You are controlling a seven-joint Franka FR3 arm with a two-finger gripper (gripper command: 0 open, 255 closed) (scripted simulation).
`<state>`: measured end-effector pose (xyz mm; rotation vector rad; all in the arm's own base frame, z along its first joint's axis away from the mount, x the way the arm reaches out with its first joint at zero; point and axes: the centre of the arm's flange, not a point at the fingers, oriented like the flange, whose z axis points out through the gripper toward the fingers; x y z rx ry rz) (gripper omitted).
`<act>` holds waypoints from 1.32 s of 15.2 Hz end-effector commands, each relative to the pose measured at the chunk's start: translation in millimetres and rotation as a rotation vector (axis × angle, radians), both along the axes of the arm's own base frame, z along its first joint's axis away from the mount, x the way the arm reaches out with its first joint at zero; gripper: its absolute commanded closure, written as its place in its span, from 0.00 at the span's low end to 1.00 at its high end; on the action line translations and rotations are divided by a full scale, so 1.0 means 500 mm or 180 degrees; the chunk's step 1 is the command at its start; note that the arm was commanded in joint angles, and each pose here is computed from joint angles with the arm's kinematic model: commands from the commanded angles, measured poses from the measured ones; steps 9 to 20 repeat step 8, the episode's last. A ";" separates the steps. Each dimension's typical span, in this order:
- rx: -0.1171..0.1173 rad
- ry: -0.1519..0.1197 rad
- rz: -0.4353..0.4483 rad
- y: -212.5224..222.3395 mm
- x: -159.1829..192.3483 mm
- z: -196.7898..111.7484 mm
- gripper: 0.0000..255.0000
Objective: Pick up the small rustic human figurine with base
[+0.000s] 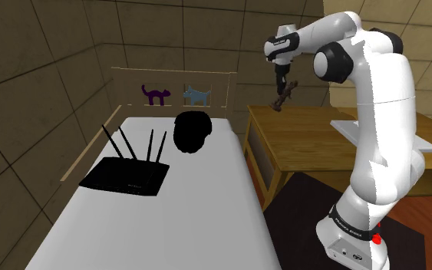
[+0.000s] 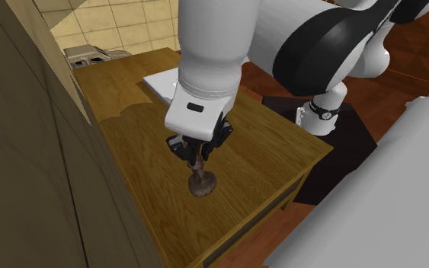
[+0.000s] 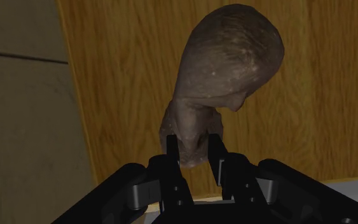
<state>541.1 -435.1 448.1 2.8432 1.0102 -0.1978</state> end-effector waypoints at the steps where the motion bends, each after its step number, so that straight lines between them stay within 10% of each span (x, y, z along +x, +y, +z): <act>1: 0.0000 0.0000 0.0000 -0.002 -0.002 0.024 1.00; 20: 0.0000 0.0000 0.0000 -0.002 -0.002 0.079 1.00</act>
